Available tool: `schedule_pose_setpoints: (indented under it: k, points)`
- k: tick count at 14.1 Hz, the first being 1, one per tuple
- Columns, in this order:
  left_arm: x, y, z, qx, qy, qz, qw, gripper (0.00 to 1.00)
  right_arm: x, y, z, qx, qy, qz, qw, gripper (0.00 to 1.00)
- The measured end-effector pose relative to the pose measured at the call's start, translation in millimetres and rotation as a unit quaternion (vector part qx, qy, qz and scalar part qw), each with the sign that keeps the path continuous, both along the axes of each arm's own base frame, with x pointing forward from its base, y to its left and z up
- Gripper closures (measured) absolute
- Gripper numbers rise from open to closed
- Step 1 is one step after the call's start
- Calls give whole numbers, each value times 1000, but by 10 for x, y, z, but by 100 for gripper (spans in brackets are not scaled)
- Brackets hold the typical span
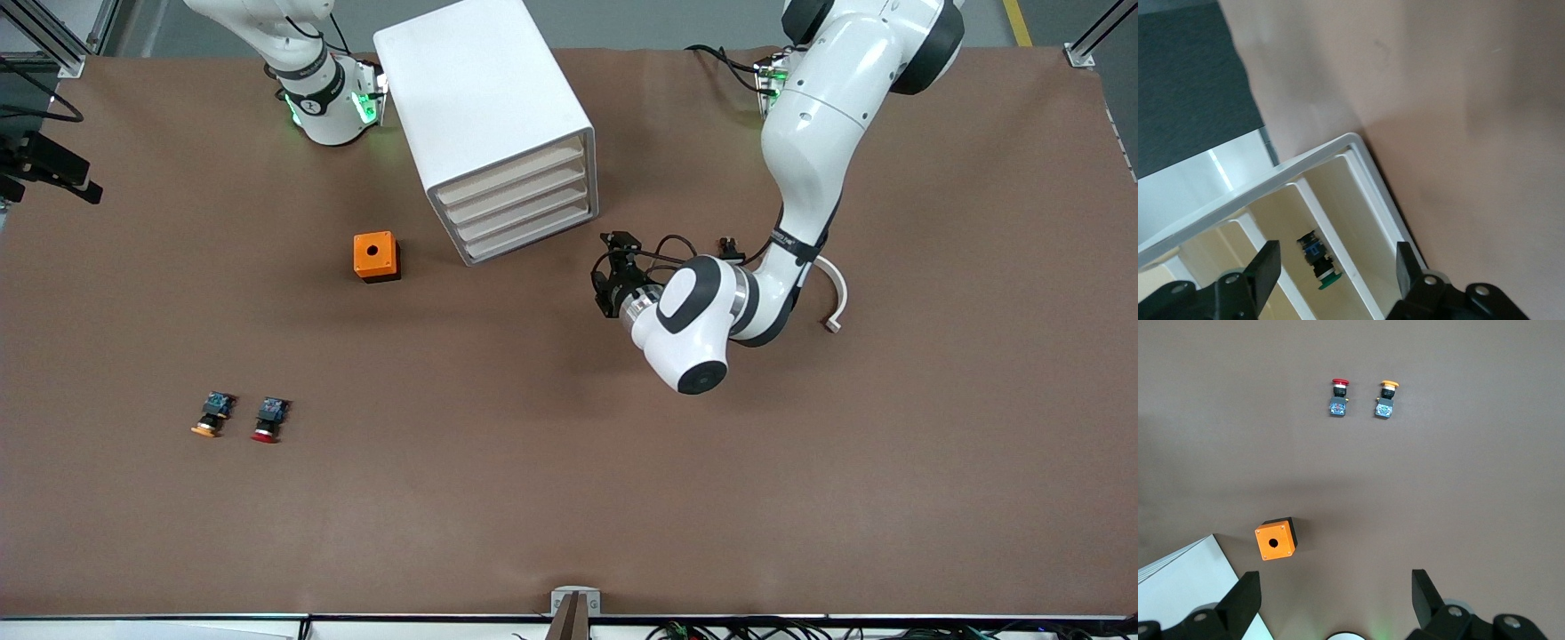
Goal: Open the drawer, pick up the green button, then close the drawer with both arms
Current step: 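Reach the left gripper to the drawer front and grasp its edge, then pull the drawer open with the left gripper while the right gripper approaches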
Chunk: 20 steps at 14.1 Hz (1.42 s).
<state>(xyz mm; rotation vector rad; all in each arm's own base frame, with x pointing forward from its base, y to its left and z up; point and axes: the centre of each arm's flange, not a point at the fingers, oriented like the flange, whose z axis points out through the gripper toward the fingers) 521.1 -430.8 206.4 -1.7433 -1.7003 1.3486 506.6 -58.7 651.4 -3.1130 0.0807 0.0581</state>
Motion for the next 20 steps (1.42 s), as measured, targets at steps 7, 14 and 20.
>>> schedule_pose_setpoints:
  k: [7,14,20]
  points:
    - [-274,-205,-556,43,104,53,992,26,17,44,18,-1,-6,4,1000,0]
    - [-542,-436,-797,41,150,60,986,39,205,37,-176,-1,-6,9,1000,0]
    - [-776,-638,-809,47,154,37,986,43,578,-35,-632,-2,-4,14,1000,0]
